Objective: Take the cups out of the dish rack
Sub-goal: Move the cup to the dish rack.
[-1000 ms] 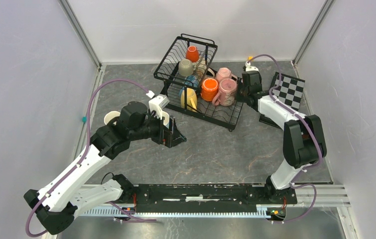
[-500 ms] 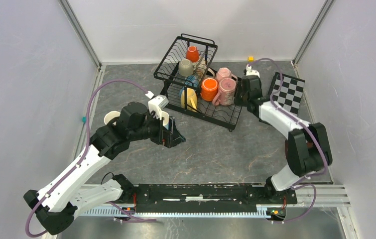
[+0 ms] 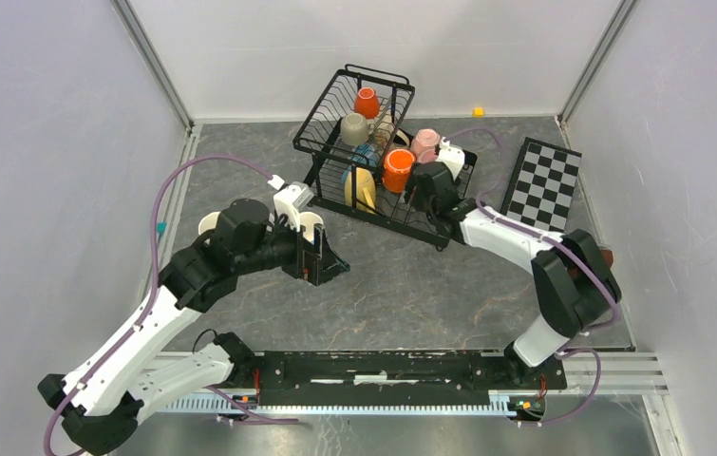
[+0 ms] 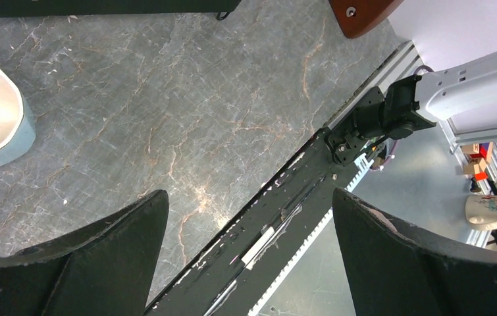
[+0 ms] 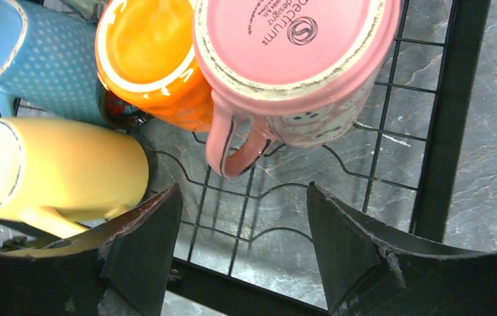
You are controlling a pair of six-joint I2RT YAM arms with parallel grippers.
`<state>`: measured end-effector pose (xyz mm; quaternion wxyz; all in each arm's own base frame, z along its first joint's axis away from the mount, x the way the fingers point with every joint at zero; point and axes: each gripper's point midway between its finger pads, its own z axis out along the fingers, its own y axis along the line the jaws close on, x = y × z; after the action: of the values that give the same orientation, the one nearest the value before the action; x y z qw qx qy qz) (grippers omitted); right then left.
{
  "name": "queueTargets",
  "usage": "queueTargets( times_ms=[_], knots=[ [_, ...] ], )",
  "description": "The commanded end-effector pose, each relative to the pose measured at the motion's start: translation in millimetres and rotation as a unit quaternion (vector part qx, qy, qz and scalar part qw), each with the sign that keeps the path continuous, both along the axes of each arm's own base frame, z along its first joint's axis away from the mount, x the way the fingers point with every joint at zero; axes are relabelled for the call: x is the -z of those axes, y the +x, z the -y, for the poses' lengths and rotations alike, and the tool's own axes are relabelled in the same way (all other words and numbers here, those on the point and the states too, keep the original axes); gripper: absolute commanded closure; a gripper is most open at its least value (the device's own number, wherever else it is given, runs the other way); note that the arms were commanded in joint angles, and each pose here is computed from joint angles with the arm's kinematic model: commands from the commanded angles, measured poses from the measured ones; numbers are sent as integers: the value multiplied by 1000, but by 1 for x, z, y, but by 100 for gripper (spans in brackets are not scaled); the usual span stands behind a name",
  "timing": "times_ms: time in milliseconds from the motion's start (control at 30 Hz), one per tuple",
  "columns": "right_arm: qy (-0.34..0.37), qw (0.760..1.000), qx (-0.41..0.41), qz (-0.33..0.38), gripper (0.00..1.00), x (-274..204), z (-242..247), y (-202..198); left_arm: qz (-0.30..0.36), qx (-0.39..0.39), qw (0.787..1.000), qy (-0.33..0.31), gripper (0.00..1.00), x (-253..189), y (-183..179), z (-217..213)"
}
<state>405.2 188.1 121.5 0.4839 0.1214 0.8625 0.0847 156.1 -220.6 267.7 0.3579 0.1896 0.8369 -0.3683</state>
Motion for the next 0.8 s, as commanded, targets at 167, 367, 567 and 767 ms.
queueTargets(
  times_ms=[167,367,567,767],
  knots=[
    [32,993,106,49,24,-19,-6,37,19,28,999,-19,0,-15,-7,4],
    [30,992,122,30,24,-5,-11,44,19,41,999,-20,0,-17,-9,7],
    [21,991,132,19,25,7,-8,44,21,45,999,-17,0,-18,-11,6],
    [-5,990,140,8,26,16,11,32,21,46,999,-17,0,-18,-12,5]
  ],
)
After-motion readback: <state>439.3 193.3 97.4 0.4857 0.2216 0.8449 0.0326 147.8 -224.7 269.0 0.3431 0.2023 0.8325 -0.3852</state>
